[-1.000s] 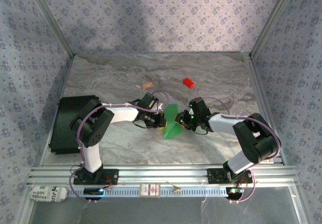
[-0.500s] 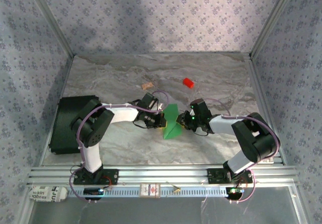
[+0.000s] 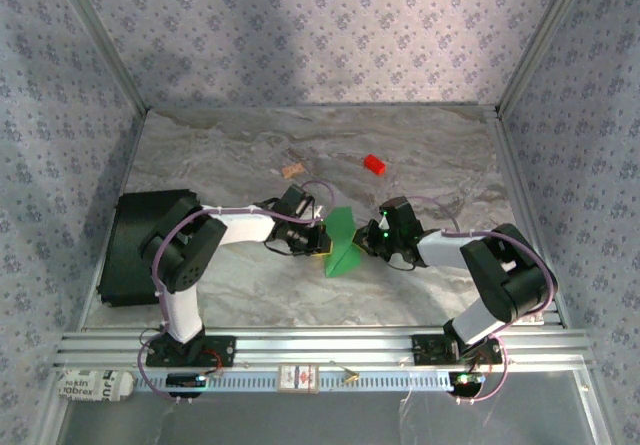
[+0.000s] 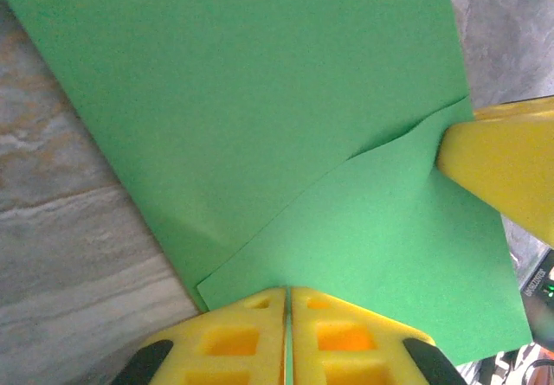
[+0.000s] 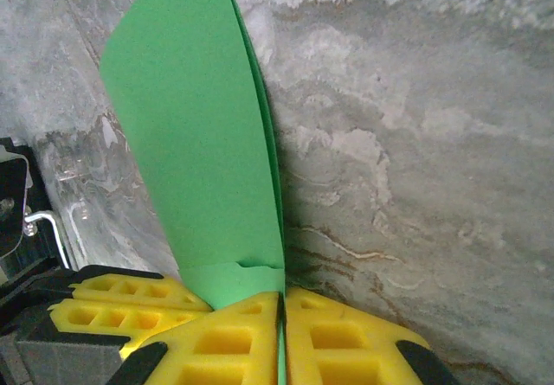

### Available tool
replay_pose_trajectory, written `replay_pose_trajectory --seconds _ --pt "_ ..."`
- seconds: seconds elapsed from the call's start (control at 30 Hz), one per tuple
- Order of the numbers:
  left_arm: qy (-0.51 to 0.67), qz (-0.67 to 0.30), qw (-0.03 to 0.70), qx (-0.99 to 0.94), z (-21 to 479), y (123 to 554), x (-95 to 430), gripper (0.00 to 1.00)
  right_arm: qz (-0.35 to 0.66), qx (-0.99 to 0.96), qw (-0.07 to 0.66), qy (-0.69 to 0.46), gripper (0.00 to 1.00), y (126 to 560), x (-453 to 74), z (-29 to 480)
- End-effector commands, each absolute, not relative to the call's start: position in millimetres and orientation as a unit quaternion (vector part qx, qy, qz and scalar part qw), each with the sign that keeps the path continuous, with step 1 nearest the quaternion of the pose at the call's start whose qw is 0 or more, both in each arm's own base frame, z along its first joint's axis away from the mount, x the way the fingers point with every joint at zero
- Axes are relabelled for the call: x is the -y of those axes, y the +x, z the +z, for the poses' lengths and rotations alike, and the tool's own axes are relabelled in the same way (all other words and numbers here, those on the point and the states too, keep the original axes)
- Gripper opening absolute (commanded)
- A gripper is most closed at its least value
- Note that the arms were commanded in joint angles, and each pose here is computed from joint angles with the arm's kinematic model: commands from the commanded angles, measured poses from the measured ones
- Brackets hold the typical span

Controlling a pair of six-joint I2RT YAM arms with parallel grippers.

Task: Fold a paper plane with a square sheet of paper (pick it up from the middle)
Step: Turn over the paper at the center of the table.

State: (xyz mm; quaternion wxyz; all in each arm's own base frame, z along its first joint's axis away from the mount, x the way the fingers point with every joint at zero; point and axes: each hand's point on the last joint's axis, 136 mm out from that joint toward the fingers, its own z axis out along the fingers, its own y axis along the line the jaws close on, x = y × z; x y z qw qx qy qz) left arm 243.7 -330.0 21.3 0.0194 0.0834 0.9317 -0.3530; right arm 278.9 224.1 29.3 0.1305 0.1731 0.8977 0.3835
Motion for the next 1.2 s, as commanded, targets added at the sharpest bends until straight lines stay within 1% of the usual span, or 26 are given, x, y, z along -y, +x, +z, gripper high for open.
replay_pose_trajectory --seconds 0.0,0.3,0.47,0.9,0.97,1.17 --pt "0.080 -0.367 0.024 -0.927 36 242 330 0.14 0.394 -0.894 0.140 0.163 0.09 279 -224 37" --pt "0.068 -0.388 0.056 -0.917 63 245 328 0.26 0.368 -0.905 0.153 0.147 0.08 274 -212 42" --pt "0.064 -0.387 0.080 -0.916 75 245 322 0.27 0.326 -0.922 0.164 0.126 0.08 270 -196 48" --pt "0.046 -0.359 0.144 -0.921 94 262 298 0.27 0.135 -0.970 0.194 0.064 0.08 263 -132 93" --pt "0.041 -0.354 0.151 -0.922 94 264 291 0.27 0.086 -0.977 0.188 0.056 0.08 257 -119 98" --pt "0.020 -0.341 0.164 -0.925 95 268 272 0.27 -0.048 -0.975 0.215 0.037 0.08 257 -93 122"
